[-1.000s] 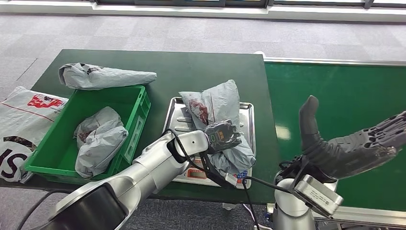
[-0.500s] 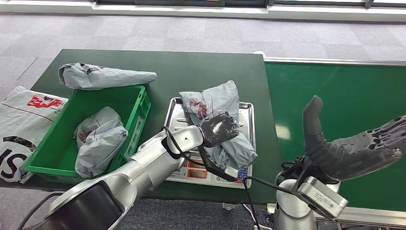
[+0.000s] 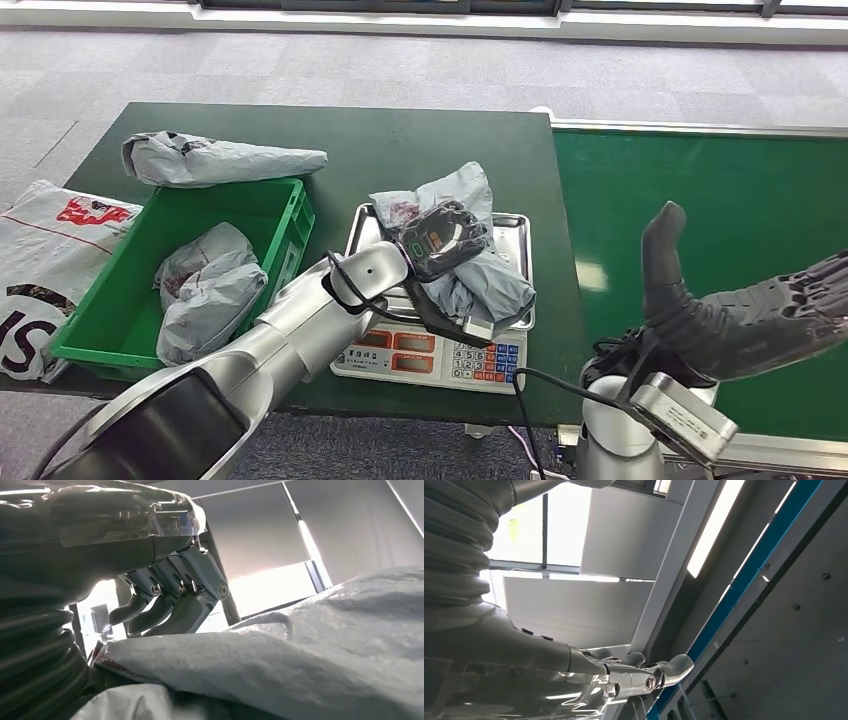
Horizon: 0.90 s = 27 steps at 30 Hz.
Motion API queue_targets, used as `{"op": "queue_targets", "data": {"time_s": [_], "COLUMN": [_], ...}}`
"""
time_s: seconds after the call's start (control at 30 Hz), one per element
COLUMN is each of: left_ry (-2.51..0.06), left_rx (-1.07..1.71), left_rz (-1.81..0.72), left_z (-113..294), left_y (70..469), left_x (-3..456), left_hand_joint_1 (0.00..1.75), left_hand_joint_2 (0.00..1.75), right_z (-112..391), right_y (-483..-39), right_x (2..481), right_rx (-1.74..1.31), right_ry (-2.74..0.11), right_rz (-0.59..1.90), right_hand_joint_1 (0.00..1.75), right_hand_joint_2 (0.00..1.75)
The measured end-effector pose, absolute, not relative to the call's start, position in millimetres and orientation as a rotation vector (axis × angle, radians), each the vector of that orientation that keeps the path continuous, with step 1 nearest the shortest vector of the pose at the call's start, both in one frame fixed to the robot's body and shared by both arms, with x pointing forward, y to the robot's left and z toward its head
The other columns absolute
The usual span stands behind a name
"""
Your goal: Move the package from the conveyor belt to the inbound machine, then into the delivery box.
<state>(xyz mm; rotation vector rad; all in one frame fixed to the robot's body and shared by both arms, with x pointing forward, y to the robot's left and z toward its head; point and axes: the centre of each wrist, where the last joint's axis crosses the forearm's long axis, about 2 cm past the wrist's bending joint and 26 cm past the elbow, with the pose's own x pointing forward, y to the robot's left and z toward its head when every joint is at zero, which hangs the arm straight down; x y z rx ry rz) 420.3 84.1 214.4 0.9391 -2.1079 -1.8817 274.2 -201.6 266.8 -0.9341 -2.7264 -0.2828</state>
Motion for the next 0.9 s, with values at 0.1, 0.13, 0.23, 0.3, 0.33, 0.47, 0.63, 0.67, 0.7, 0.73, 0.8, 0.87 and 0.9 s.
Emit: {"op": "queue_targets", "data": {"time_s": [0.1,0.13,0.23,0.3,0.33,0.47,0.63,0.67,0.7,0.73,0.8,0.87,0.9], "left_ry": [-2.113,-2.114,-2.114,-2.113,-2.112,-2.107,-2.116,-2.122,-2.129,-2.133,-2.137,-2.133,-2.13], "left_rx": [0.965,0.978,1.032,1.057,1.063,1.071,1.165,1.193,1.219,1.242,1.285,1.331,1.354], "left_rz": [-1.85,-1.841,-1.815,-1.801,-1.797,-1.792,-1.701,-1.663,-1.623,-1.585,-1.513,-1.447,-1.415], "left_z": [215.8,216.2,216.6,216.8,216.8,216.6,218.2,219.6,221.4,223.7,228.9,234.3,236.8], "left_y": [87.2,88.1,90.8,92.6,93.3,95.1,101.3,104.2,107.8,111.9,121.1,130.7,135.9], "left_x": [422.0,422.5,423.4,424.0,424.3,425.0,427.3,428.7,430.4,432.4,436.5,439.7,441.0], "left_hand_joint_1": [1.75,1.75,1.75,1.75,1.75,1.75,1.75,1.75,1.75,1.75,1.75,1.75,1.75], "left_hand_joint_2": [1.75,1.75,1.75,1.75,1.75,1.75,1.75,1.75,1.75,1.75,1.75,1.75,1.75], "right_z": [266.9,267.0,267.1,267.1,267.2,267.6,267.7,267.7,267.7,267.6,267.4,267.2,267.1], "right_y": [-202.9,-203.3,-203.9,-204.1,-204.2,-204.8,-205.8,-206.2,-206.7,-207.3,-208.8,-210.1,-210.6], "right_x": [273.8,273.7,273.5,273.4,273.4,272.9,272.4,272.1,271.8,271.4,270.6,270.1,270.1], "right_rx": [-0.941,-0.943,-0.947,-0.949,-0.949,-0.953,-0.961,-0.965,-0.968,-0.972,-0.979,-0.985,-0.987], "right_ry": [-2.724,-2.724,-2.724,-2.724,-2.724,-2.725,-2.724,-2.724,-2.723,-2.722,-2.719,-2.717,-2.716], "right_rz": [-0.286,-0.287,-0.287,-0.287,-0.287,-0.289,-0.288,-0.287,-0.288,-0.288,-0.291,-0.293,-0.294], "right_hand_joint_1": [0.0,0.0,0.0,0.0,0.0,0.0,0.0,0.0,0.0,0.0,0.0,0.0,0.0], "right_hand_joint_2": [1.75,1.75,1.75,1.75,1.75,1.75,1.75,1.75,1.75,1.75,1.75,1.75,1.75]}}
